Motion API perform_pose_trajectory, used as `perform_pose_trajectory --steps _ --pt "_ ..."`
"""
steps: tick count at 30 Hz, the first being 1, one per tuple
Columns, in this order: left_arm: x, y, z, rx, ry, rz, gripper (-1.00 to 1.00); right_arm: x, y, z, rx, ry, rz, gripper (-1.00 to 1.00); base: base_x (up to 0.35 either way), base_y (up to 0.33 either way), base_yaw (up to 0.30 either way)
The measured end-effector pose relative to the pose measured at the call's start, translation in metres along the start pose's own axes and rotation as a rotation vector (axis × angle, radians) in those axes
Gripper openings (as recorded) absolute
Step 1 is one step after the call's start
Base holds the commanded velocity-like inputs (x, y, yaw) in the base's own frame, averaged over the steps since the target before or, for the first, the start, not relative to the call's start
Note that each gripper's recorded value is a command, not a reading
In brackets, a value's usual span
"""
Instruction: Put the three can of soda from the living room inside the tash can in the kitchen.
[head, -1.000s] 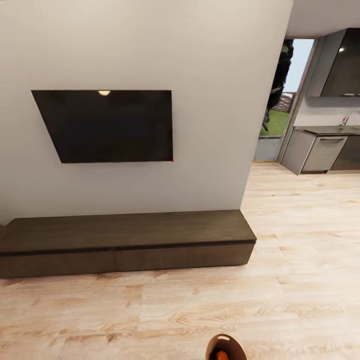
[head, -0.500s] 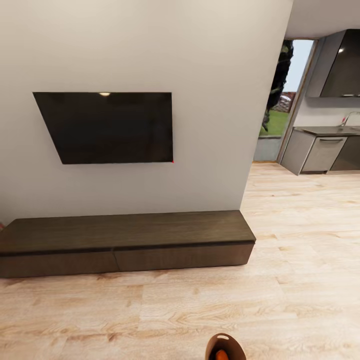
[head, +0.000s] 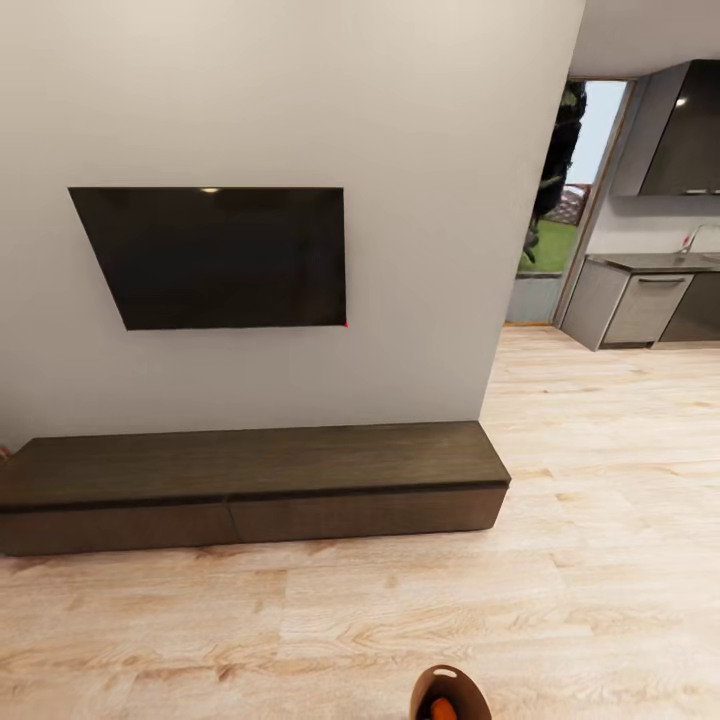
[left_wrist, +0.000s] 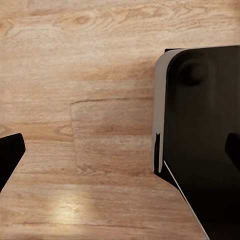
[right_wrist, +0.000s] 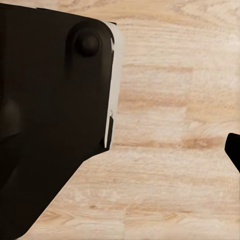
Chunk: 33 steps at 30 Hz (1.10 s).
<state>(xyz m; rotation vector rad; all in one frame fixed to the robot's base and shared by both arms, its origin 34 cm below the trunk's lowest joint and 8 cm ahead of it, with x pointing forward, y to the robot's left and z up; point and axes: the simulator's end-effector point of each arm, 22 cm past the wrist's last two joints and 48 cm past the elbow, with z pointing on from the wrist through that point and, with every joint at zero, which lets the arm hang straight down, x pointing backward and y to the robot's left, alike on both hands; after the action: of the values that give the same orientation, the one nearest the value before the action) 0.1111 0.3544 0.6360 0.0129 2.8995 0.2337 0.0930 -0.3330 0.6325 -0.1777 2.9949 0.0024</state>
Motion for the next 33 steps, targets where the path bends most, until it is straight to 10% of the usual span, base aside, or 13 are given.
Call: perform_pose_trajectory --steps 33 --pt "-0.0085 0.0007 0.0025 -0.009 -0.014 -0.013 1.0 -0.0001 0.0009 0.0001 -0.001 0.0 0.001 1.0 0.0 0.0 0.0"
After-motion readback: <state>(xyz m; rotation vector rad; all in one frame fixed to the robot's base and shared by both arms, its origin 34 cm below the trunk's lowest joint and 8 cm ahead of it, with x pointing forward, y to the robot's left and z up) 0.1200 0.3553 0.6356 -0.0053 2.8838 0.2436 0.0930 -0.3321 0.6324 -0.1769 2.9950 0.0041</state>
